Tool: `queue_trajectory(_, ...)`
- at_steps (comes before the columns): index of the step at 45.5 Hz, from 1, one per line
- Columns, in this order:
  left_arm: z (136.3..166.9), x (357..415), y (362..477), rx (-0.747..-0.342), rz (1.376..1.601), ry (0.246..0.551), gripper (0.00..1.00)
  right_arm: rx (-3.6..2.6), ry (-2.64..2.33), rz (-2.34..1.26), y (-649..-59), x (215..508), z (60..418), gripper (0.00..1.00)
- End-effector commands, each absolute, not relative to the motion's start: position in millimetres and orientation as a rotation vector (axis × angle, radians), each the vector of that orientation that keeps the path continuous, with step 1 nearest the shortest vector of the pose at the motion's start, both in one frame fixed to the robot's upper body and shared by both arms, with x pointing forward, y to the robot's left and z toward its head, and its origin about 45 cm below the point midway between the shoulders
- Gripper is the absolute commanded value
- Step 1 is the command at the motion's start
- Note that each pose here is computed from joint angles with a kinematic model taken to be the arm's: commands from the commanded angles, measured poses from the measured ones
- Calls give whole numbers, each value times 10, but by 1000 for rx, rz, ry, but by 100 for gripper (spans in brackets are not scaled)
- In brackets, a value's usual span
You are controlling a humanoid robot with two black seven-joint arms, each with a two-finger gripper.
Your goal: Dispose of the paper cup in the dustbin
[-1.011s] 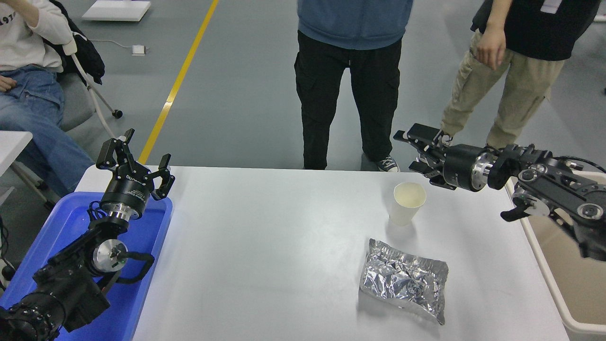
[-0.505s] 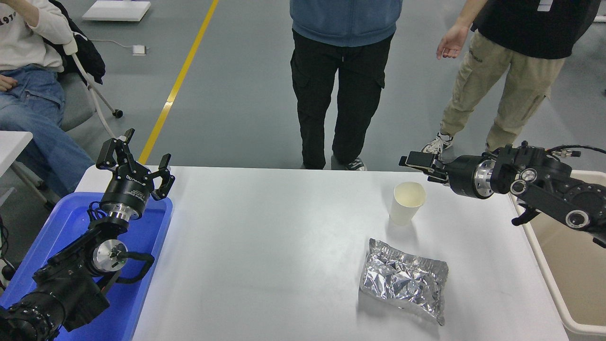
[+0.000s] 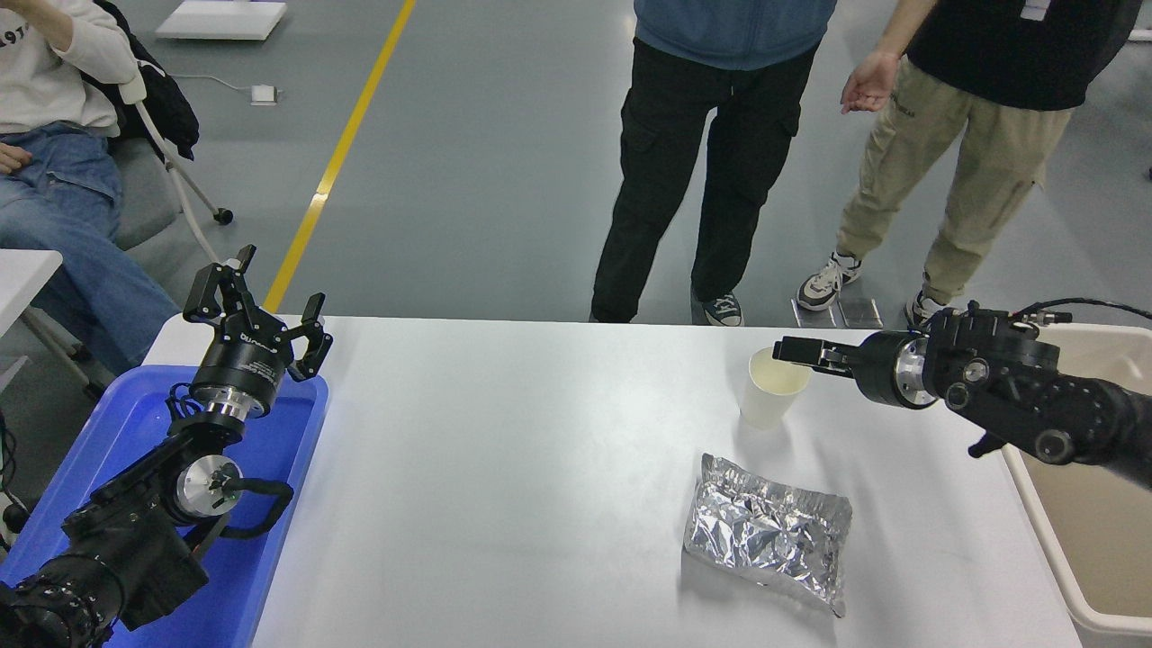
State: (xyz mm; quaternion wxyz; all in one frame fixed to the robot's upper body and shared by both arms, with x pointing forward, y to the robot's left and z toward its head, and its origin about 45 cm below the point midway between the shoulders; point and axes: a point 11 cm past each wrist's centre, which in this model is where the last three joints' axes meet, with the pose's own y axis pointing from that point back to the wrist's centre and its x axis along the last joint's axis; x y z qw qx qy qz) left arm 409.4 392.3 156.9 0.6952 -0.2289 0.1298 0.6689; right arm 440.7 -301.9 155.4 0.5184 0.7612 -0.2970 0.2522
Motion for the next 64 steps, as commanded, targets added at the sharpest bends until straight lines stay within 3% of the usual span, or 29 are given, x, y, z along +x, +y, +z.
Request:
queue_trajectory(1,1571,4096,3919,-511,1491,290,100,1774,-716,604,-3030,4448,1392,100)
queue_trajectory(29,1569,4094,3923,-511,1493,290,100,1756,-764,597,-3017,4453,1198,97)
queue_trajectory(36,1570,4095,3926,-512,1493,290,100,1766,-766,603,-2999,4456,1204,83)
queue_trajectory(40,1571,4096,3919,-511,1491,290,100,1770,-771,604,-2999,4459,1208,68)
queue_trajectory(52,1571,4095,3926,-512,1493,290,100,1786,-812,571,-3009,4467,1217,66)
queue_trajectory(61,1571,4096,3919,-512,1491,290,100,1798,-809,572,-2973,4468,1225,52)
queue_trajectory(63,1571,4096,3919,-511,1491,290,100,1804,-806,574,-2951,4469,1229,46)
queue_trajectory(64,1571,4096,3919,-511,1491,290,100,1807,-801,574,-2941,4473,1237,36)
